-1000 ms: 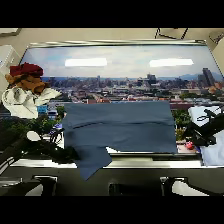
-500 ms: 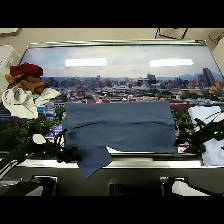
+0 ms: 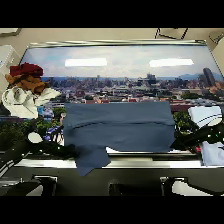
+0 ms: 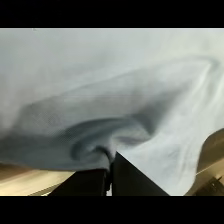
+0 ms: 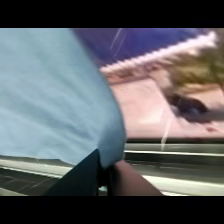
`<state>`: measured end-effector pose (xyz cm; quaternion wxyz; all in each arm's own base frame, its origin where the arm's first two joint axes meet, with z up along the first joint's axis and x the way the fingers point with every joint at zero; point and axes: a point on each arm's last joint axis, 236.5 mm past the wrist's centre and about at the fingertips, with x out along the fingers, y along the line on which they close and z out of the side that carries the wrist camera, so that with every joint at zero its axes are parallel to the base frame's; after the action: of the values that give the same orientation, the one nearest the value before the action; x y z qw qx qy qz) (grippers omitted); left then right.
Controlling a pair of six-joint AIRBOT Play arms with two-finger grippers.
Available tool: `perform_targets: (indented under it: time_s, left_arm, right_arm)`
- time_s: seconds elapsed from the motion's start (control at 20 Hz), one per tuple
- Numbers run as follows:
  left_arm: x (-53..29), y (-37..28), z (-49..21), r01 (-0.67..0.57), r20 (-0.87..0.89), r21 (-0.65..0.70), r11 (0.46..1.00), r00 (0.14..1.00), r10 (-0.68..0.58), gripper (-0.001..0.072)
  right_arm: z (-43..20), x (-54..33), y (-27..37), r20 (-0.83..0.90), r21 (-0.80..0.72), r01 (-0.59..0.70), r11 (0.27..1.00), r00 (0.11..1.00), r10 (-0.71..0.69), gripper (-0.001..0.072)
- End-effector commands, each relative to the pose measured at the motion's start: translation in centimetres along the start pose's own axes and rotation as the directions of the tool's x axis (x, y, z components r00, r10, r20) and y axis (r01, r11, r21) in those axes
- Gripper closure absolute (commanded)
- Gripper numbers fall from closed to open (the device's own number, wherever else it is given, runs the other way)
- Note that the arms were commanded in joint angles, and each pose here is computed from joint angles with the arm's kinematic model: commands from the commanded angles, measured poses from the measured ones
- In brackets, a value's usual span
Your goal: Fold the clothes and pants, and hang the long-sleeved shirts on hangers.
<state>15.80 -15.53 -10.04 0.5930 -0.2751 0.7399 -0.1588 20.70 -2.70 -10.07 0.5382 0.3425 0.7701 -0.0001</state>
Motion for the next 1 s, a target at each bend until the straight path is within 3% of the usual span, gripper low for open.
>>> perform_targets:
  time_s: [0.0,0.35,0.55,0.7,0.95]
  left_arm:
    - [-3.2,-0.1,2.0,-0.035,0.055,0.045,0.998,0.998,0.033,0.0687]
    - [-10.6,-3.3,13.6,-0.16,0.274,0.143,0.977,0.955,0.117,0.0686]
    - [-12.0,-5.0,20.6,-0.165,0.309,0.162,0.973,0.945,0.108,0.0685]
    - [-11.9,-5.5,25.0,-0.163,0.308,0.174,0.971,0.946,0.104,0.0685]
    - [-8.3,-3.4,26.7,-0.155,0.2,0.143,0.978,0.972,0.125,0.0685]
  right_arm:
    - [1.2,-2.1,1.3,0.041,-0.034,-0.018,0.999,0.999,0.019,0.0679]
    - [10.8,-9.2,7.9,0.369,-0.129,0.15,0.98,0.925,-0.093,0.068]
    - [15.7,-9.8,12.2,0.423,-0.202,0.18,0.963,0.903,-0.081,0.0679]
    - [18.6,-8.1,12.5,0.425,-0.138,0.147,0.979,0.902,-0.076,0.0678]
    - [19.9,-5.7,11.9,0.387,-0.119,0.127,0.985,0.919,-0.071,0.0674]
